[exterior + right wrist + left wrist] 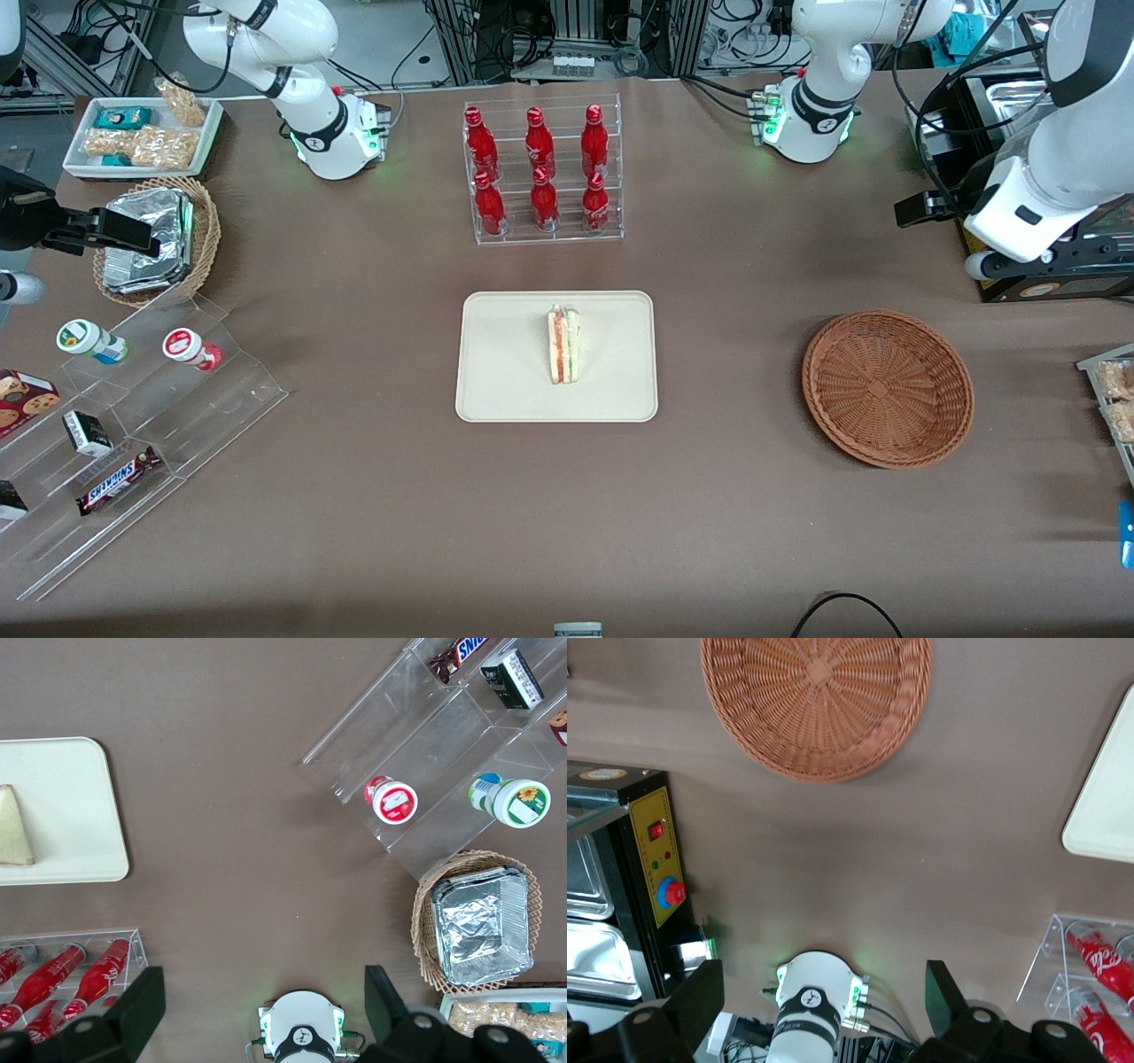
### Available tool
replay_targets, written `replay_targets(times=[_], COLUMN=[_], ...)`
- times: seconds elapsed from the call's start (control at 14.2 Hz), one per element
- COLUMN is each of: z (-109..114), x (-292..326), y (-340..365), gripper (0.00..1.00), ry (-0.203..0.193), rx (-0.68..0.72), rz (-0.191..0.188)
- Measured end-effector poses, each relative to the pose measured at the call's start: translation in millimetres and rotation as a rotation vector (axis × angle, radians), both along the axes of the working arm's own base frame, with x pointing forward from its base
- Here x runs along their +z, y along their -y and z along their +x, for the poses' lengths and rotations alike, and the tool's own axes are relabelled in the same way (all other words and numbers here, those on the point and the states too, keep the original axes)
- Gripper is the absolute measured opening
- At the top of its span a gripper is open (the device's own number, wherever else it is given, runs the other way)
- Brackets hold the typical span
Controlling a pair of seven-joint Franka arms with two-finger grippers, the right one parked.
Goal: Place sandwich from basket to tray
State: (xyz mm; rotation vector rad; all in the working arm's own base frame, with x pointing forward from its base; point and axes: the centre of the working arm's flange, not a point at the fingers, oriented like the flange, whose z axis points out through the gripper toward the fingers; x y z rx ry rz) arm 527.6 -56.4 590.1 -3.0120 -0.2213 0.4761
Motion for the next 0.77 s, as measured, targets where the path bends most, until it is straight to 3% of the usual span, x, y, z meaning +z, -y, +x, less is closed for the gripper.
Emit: replay_targets(times=[0.21,0.49,0.77], z=[8.3,13.7,25.6], x=[3.0,6.9,7.3], y=[-27.9,-25.8,-20.8], gripper=[1.00,1.00,1.00], ry=[0.046,0.089,0.112], rx=[0.052,0.052,0.044], rz=[-0.029,-0.036,-0.050])
